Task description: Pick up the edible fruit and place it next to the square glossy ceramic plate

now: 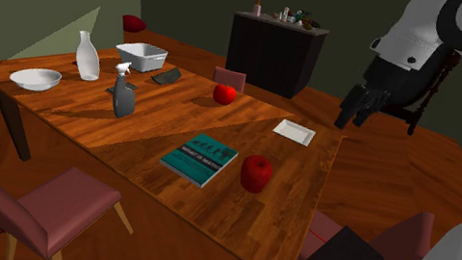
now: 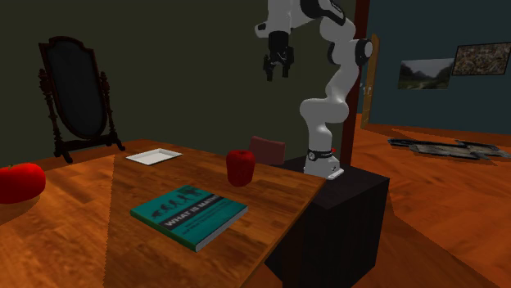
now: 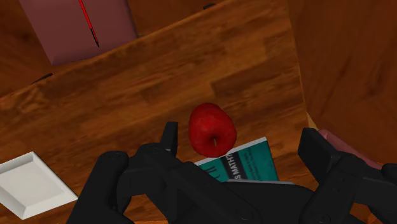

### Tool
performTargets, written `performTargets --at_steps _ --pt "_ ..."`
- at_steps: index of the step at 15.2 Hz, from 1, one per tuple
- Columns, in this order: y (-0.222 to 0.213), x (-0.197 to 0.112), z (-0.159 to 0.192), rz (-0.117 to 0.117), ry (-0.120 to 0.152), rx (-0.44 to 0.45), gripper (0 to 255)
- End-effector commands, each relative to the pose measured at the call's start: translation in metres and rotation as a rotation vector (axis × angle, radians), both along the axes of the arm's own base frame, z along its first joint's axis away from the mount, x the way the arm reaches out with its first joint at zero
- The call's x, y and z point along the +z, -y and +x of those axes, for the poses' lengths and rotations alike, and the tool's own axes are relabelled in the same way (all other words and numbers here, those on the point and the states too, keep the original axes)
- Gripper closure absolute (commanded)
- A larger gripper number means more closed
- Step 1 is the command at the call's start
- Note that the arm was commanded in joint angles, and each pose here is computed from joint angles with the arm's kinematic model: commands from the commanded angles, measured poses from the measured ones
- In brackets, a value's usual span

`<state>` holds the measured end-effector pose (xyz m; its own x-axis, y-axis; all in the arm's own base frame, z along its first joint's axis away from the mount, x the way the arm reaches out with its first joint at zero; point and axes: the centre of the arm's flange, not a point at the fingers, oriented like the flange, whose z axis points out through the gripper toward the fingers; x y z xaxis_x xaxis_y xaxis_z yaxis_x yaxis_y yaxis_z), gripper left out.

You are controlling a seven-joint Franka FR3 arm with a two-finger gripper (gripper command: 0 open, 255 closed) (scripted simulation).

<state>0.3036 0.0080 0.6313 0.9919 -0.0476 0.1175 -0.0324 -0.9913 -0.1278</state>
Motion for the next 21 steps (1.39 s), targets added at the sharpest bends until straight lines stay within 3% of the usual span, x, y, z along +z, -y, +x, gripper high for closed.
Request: performTargets --at_steps 1,21 --pt "0.000 0.000 0.000 0.000 0.000 0.000 0" --pt "-0.063 -0.184 0.179 -0.136 0.023 -0.291 0"
